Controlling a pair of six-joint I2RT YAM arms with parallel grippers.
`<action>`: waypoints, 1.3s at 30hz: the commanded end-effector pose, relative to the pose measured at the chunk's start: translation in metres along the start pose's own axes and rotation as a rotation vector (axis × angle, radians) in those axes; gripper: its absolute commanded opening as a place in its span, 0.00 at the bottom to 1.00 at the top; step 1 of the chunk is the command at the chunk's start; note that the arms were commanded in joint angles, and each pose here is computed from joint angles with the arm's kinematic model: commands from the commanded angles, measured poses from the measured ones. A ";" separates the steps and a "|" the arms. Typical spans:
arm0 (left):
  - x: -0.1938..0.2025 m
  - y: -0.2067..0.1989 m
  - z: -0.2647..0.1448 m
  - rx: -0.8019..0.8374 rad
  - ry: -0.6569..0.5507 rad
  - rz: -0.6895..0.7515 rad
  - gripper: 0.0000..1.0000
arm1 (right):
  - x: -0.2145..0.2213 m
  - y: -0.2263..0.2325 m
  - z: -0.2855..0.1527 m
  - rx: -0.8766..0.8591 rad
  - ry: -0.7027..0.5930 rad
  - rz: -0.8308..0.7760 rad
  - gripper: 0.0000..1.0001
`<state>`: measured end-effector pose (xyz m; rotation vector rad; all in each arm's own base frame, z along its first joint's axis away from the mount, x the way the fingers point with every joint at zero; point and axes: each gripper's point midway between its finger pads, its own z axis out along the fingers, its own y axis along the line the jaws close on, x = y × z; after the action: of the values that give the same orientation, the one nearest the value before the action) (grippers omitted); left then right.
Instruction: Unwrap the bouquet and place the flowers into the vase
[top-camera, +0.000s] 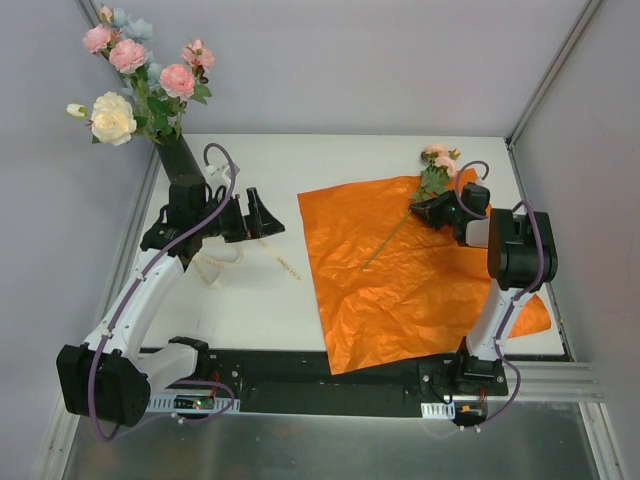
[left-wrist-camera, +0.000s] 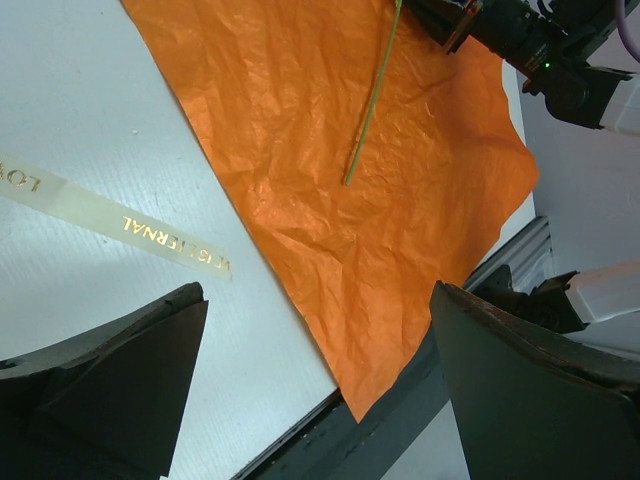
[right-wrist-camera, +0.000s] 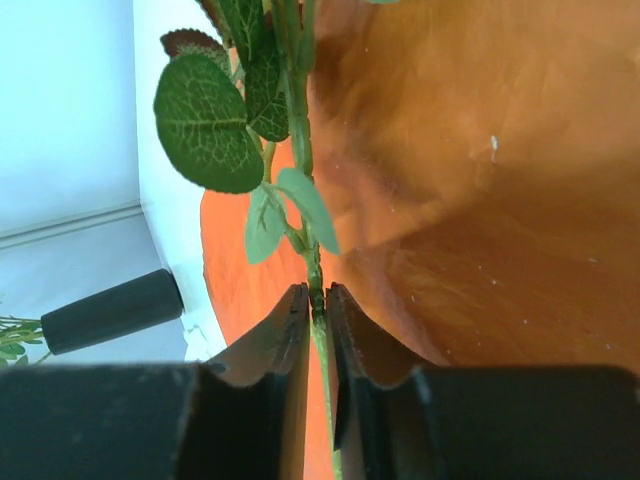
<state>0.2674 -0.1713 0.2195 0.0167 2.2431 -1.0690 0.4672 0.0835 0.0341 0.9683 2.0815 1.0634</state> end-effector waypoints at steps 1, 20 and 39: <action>0.000 -0.015 -0.003 0.059 0.013 0.014 0.99 | -0.015 0.034 -0.002 -0.101 -0.026 -0.060 0.13; -0.016 -0.037 -0.003 0.123 0.045 -0.021 0.90 | 0.025 0.131 -0.079 -0.365 0.062 -0.260 0.00; -0.036 -0.118 0.081 0.265 0.230 0.018 0.74 | 0.207 0.193 -0.163 -0.648 0.376 -0.472 0.00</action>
<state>0.3093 -0.2708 0.2647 0.1983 2.3208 -1.3531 0.3122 0.2497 0.2024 0.1133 2.0203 1.5349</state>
